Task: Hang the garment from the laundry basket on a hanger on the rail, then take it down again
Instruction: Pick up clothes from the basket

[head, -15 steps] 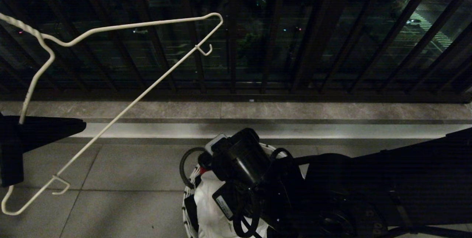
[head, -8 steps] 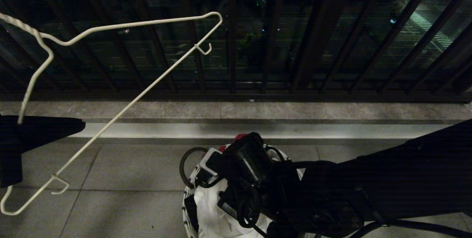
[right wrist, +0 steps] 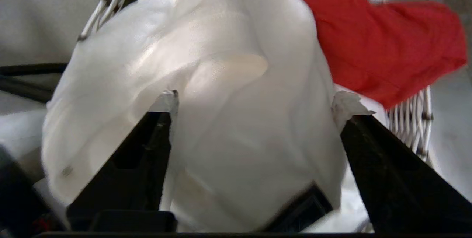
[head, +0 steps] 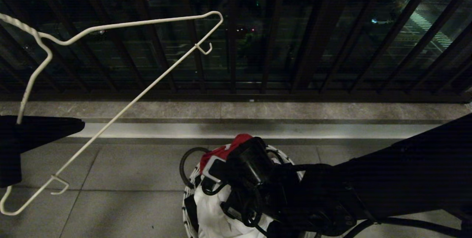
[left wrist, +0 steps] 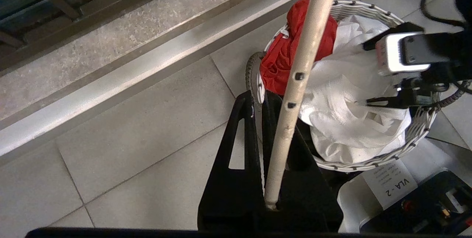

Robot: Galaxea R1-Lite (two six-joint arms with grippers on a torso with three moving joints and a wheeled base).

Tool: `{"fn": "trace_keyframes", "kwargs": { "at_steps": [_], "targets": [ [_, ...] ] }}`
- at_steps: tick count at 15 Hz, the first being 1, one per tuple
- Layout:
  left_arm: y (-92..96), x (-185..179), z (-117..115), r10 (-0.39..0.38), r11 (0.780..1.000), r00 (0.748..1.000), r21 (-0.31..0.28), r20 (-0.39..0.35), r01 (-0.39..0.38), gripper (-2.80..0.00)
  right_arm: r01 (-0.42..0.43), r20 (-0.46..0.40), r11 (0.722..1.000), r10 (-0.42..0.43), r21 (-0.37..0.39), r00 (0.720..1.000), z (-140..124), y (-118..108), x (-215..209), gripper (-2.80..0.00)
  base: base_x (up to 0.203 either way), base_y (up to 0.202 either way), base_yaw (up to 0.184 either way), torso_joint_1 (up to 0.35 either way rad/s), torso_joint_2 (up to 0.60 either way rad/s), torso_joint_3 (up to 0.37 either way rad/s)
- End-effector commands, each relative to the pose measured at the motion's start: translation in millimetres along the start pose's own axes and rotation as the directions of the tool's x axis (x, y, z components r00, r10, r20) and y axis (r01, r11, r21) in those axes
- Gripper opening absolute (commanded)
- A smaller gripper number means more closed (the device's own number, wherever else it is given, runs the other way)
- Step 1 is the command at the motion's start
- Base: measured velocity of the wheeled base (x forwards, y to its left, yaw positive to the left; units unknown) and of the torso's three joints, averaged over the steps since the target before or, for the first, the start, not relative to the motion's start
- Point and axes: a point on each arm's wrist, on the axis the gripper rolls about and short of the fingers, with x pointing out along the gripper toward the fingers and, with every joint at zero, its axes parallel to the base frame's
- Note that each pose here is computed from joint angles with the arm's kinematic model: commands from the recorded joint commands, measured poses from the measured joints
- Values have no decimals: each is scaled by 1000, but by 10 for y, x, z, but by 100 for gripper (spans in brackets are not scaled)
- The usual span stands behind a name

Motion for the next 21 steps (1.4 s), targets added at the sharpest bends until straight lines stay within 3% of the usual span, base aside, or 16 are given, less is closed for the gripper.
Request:
{"fn": "trace_keyframes", "kwargs": {
  "at_steps": [1,11,16,21],
  "targets": [
    [-9,-15,-2,-1,1000,1000,4,3,1,-280,25,24,1000,-25,-12,999,-37,4,191,0,0,0,0,0,0,0],
    [-9,-13,-6,-2,1000,1000,4,2,2,-280,107,40,994,-106,-11,994,-67,-353,216,0,0,0,0,0,0,0],
    [-24,-37,-15,-1,1000,1000,29,6,0,-280,93,5,995,-93,-21,996,-167,-305,292,0,0,0,0,0,0,0],
    [-29,-47,-13,0,999,1000,32,9,-1,-280,110,38,994,-110,-16,993,-45,-328,478,0,0,0,0,0,0,0]
  ]
}}
